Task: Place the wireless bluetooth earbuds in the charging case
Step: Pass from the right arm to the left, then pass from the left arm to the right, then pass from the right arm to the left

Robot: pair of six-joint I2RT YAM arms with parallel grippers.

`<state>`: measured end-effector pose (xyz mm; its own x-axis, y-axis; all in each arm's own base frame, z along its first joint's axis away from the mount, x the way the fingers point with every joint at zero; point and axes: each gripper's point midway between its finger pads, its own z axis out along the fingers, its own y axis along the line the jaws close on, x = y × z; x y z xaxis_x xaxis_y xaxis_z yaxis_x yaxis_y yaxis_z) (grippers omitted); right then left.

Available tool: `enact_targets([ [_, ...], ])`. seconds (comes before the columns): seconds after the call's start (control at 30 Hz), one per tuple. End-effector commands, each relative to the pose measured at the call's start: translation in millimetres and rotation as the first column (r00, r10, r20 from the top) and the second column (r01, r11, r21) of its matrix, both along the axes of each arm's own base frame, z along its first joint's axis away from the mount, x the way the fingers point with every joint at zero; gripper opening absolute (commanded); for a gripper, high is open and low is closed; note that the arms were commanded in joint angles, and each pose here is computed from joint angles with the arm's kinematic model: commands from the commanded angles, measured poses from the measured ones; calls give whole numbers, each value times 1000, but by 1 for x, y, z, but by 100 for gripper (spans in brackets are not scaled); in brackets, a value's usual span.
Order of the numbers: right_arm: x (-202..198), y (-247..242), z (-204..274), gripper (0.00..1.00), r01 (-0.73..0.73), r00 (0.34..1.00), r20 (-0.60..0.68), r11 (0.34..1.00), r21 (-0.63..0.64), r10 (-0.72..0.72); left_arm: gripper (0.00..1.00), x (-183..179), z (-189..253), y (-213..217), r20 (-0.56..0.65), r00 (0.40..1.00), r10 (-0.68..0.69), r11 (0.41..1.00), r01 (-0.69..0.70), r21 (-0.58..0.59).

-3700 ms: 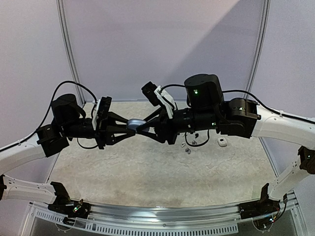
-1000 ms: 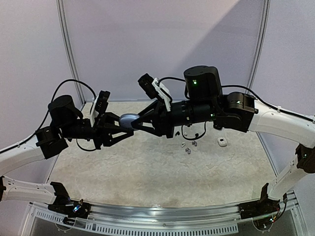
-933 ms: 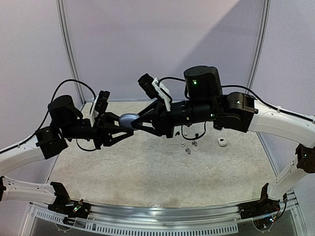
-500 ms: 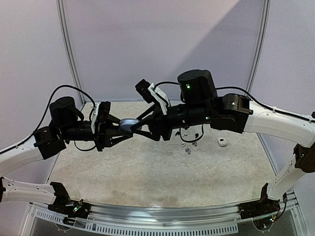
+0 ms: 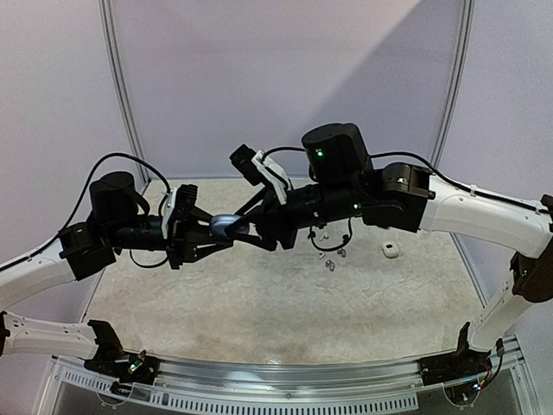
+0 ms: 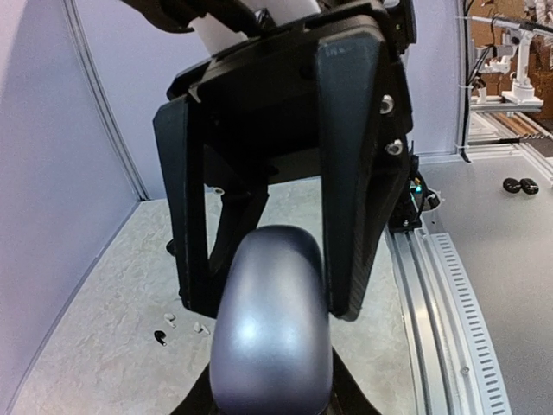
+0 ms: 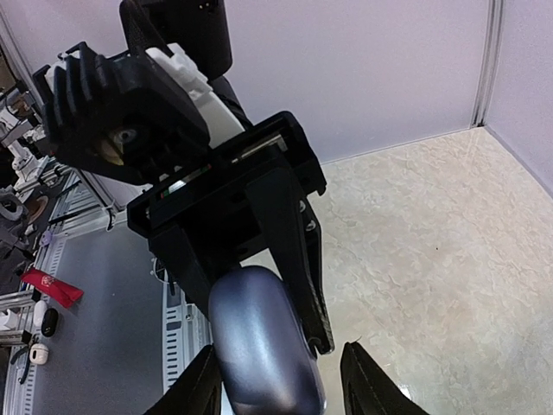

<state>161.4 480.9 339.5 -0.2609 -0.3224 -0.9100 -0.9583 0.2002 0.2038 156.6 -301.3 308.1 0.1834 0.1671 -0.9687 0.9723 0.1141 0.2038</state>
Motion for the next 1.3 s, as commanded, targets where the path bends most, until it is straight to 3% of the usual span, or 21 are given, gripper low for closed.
enact_targets([
  [0.0,5,10,-2,46,-13,1000,-10,1000,-4,13,0,-12,12,-2,-41,998,-48,998,46,-47],
  [0.23,9,19,-6,16,-15,1000,-22,1000,-25,15,0,-5,10,2,-42,999,-6,997,3,-73],
  [0.53,21,11,-19,0,98,991,-90,994,-46,-102,2,13,12,2,30,996,79,993,-76,-87],
  [0.7,28,2,-13,0,168,980,-98,985,-44,-172,52,25,14,9,144,977,159,986,-149,-79],
  [0.83,35,-8,-7,0,233,967,-101,972,-37,-235,86,28,12,11,242,956,165,986,-158,-49],
  [0.9,38,-14,-3,0,269,957,-103,963,-23,-270,98,30,13,12,305,937,169,985,-170,-24],
  [1.07,46,-28,8,0,342,930,-159,939,37,-332,99,33,12,21,491,859,145,976,-206,72],
  [1.27,57,-37,5,0,428,888,-201,904,24,-415,99,37,13,25,653,752,89,962,-234,138],
])
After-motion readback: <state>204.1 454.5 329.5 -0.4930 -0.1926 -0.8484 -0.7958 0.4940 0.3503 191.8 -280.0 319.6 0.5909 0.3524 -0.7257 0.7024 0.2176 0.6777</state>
